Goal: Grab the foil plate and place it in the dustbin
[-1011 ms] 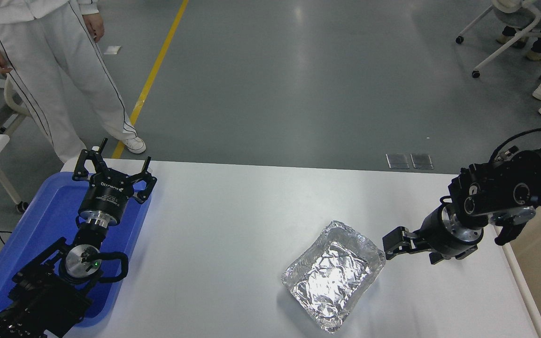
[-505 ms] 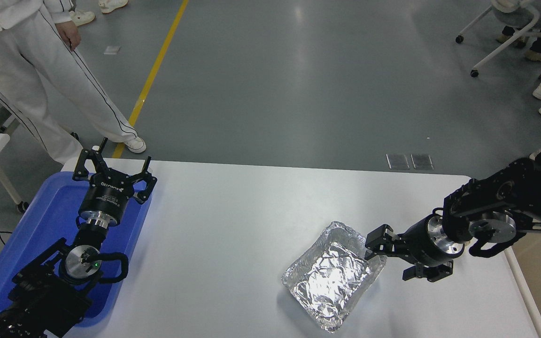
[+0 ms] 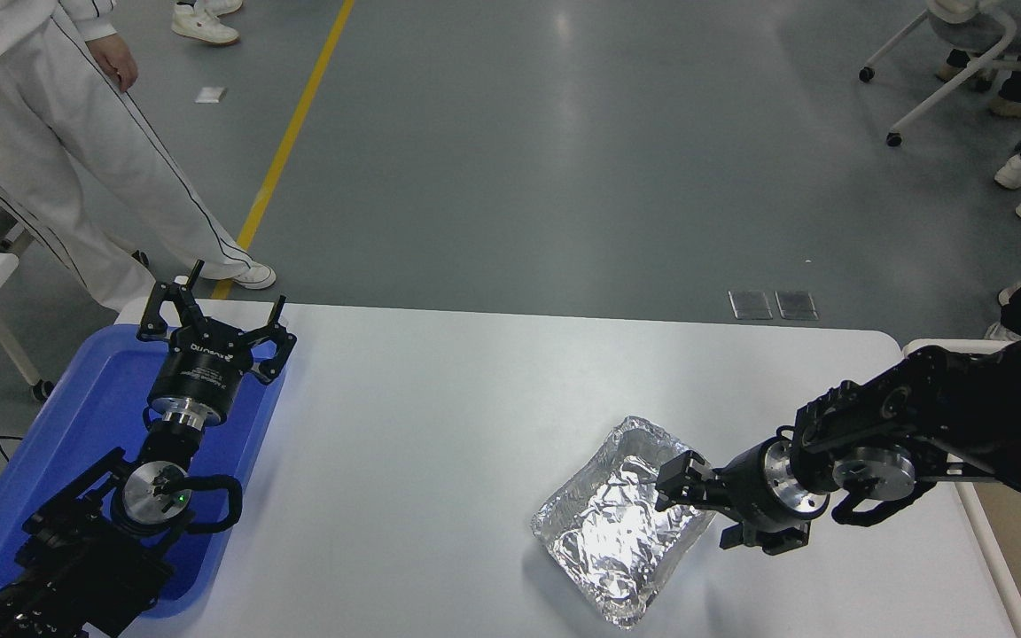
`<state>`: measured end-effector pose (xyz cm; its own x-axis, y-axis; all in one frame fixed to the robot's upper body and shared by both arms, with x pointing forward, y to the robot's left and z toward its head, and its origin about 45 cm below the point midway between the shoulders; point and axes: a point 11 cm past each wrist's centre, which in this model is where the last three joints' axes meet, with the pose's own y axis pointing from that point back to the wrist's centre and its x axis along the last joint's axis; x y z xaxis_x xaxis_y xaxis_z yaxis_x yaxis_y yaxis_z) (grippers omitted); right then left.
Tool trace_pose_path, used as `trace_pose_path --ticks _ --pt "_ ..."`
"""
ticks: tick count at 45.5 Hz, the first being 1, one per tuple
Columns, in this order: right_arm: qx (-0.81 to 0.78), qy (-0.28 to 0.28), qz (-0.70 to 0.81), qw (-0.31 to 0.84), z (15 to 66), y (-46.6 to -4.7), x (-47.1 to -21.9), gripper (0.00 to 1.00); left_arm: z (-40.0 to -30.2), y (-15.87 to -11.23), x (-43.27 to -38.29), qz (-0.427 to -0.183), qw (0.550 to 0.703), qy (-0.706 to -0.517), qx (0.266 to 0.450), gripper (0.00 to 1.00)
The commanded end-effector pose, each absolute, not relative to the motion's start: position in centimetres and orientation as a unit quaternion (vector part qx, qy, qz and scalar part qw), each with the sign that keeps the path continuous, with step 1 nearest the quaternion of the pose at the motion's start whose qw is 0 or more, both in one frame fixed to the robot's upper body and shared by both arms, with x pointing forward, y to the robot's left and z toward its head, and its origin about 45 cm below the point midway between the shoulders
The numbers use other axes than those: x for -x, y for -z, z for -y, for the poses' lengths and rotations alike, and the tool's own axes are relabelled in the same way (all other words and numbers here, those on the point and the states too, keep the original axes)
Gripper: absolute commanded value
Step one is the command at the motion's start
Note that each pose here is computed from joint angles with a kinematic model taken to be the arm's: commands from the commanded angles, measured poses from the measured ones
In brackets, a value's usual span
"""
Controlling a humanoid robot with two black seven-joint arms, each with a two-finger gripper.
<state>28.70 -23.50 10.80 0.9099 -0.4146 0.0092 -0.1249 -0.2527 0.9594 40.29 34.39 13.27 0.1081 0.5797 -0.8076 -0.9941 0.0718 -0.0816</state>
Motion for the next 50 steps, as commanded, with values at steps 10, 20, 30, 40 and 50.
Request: trace_pose_path --ticks 10,20,30,40,50 --pt "-0.768 0.147 0.21 0.587 23.8 -8.4 -27.2 0.87 -34.38 -13.27 -40.29 -0.308 0.664 -0.592 0.336 1.0" --pt "-0.761 0.14 0.23 0.591 24.0 -7.7 -26.9 0.87 -34.41 -13.21 -40.24 -0.309 0.663 -0.593 0.336 1.0" --pt "-0.768 0.156 0.24 0.573 22.3 -7.3 -26.5 0.82 -34.38 -13.27 -40.29 -0.308 0.664 -0.592 0.336 1.0" --pt "-0.763 0.178 0.252 0.568 22.2 -7.3 -26.3 0.48 -34.38 -13.27 -40.29 -0.308 0.664 -0.592 0.336 1.0" --pt "-0.764 0.189 0.249 0.565 22.0 -7.3 -26.1 0.19 -34.4 -13.27 -40.29 -0.308 0.664 -0.593 0.337 1.0"
